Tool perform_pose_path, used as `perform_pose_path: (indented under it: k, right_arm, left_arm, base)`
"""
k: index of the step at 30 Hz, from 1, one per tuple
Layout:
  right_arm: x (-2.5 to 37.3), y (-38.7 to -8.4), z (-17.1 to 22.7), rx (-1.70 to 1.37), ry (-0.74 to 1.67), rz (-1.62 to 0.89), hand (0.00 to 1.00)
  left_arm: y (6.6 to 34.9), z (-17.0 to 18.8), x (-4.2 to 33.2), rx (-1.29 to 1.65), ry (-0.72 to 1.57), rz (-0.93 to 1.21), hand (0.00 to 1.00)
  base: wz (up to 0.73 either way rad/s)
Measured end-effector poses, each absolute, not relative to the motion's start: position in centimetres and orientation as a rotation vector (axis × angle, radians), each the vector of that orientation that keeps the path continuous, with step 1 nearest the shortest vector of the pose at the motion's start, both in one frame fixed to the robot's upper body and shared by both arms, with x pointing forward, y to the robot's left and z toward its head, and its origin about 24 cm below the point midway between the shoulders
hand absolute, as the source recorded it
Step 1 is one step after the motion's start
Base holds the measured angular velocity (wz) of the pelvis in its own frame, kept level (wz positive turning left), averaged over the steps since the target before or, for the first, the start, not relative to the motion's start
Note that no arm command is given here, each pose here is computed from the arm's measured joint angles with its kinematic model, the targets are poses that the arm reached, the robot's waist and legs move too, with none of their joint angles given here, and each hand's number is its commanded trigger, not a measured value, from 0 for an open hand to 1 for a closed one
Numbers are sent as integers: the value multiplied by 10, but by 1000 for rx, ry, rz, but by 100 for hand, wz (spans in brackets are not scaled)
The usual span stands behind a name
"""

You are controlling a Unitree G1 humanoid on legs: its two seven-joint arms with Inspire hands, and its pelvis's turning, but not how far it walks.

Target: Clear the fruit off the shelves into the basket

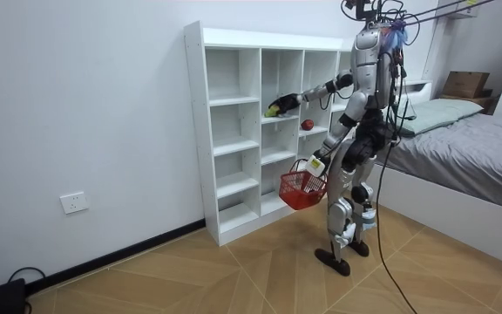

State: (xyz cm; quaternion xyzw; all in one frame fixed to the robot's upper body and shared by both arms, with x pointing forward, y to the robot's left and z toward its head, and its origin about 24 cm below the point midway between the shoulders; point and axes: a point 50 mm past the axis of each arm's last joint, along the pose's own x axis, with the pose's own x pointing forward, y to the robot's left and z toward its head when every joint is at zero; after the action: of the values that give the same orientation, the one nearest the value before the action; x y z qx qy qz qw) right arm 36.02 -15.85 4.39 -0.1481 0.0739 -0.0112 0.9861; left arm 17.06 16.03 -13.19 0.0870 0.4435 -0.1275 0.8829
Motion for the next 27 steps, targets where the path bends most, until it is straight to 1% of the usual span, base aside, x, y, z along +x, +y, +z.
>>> perform_pose_path:
  k: [6,11,13,14,17,21,27]
  right_arm:
    - [340,-142,38,-322,92,82,100]
    - [304,-127,22,-290,82,198,100]
    - [290,-126,9,-282,119,227,100]
    - [280,-129,-2,-285,162,225,100]
    - [260,-142,-18,-325,222,213,100]
    - [258,-143,-18,-360,216,225,100]
    - [257,-137,0,-438,108,244,100]
  left_arm:
    - [153,-131,173,170,912,-265,100]
    - [149,-130,175,155,899,-262,100]
    - [149,-128,177,153,883,-263,100]
    - [149,-128,176,152,884,-260,100]
    - [151,-129,175,143,875,-247,100]
    - [158,-128,176,138,859,-222,100]
    - [156,-127,177,126,839,-221,100]
  base:
    - [-2]
    - [-29]
    - [-25]
    - [-29]
    - [-33]
    - [-42]
    - [-12]
